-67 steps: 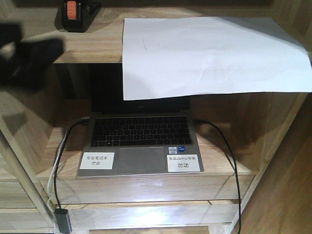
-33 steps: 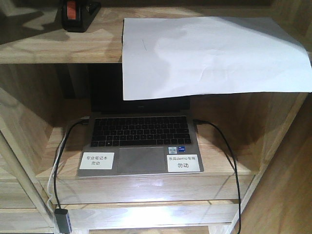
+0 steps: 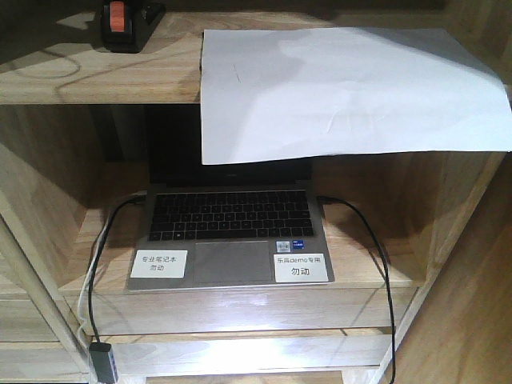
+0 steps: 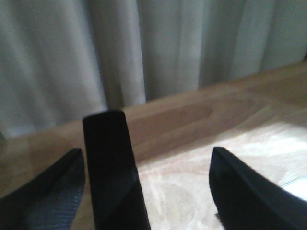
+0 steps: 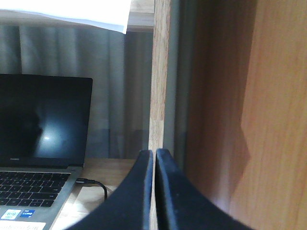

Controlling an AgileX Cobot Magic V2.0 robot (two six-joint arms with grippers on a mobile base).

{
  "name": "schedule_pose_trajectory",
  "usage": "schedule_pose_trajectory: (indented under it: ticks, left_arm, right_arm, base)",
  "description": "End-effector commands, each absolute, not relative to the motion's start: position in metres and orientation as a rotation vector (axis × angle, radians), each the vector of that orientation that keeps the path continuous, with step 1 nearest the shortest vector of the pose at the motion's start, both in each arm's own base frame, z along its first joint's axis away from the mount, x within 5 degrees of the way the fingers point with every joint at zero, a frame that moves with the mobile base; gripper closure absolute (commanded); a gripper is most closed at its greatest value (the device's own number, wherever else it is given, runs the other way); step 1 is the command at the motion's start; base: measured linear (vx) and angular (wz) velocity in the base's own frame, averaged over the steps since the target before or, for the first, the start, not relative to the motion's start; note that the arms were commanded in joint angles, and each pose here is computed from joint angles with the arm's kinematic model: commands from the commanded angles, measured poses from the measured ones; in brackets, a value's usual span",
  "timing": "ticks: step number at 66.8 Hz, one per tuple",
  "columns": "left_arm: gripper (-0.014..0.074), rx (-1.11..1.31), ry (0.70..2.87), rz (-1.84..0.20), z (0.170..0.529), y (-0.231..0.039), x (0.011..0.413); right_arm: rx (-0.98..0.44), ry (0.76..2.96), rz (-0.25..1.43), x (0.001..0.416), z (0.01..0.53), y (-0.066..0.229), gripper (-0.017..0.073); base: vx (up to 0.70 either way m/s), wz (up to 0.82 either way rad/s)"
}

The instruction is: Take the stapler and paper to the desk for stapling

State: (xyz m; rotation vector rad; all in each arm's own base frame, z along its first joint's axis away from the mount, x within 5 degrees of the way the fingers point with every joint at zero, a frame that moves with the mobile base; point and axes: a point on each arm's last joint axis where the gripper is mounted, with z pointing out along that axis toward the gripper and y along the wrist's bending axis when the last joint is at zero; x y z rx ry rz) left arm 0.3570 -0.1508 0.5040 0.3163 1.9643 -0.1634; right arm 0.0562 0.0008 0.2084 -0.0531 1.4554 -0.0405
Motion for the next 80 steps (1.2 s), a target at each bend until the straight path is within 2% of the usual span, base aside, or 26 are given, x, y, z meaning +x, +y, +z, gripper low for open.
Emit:
schedule_pose_trajectory:
  ticks: [1,18,28,56,64,77,80]
  left_arm:
    - [0.0071,0.265,1.848,-0.188,0.533,-0.138,0.343]
    - [0.0071,0.227,1.891,-0.285,0.526,-0.121,0.355]
    - [0.0071,0.306,1.911,-0.322,0.518,-0.126,0.361]
    - [0.0087,0.292,1.958,-0.33,0.499,-0.132,0.38]
    - [0.0186,0.29,1.953,-0.293,0.499,-0.13,0.381]
    - [0.0549,0.288,1.957,-0.273,0.5,-0.128,0.379]
    - [0.0603,0.292,1.945,-0.273,0.504,-0.127,0.376]
  right_arm:
    - [-0.052,1.368,-0.045,0.054,0.215,0.001,0.0568]
    - [-0.052,1.368,-0.045,0.054,0.215,0.001,0.0568]
    - [-0.052,1.368,-0.045,0.054,0.215,0.001,0.0568]
    - [-0.052,1.368,-0.045,0.054,0.215,0.001,0.0568]
    - [-0.052,1.368,-0.045,0.054,0.215,0.001,0.0568]
    - [-0.052,1.367,-0.046,0.054,0.215,0.001,0.0568]
    - [-0.052,1.367,-0.046,0.054,0.215,0.001,0.0568]
  base:
    - [0.0,0.0]
    - [0.0,0.0]
    - [0.0,0.0]
    - [0.0,0.0]
    - [0.0,0.0]
    - [0.0,0.0]
    - [0.0,0.0]
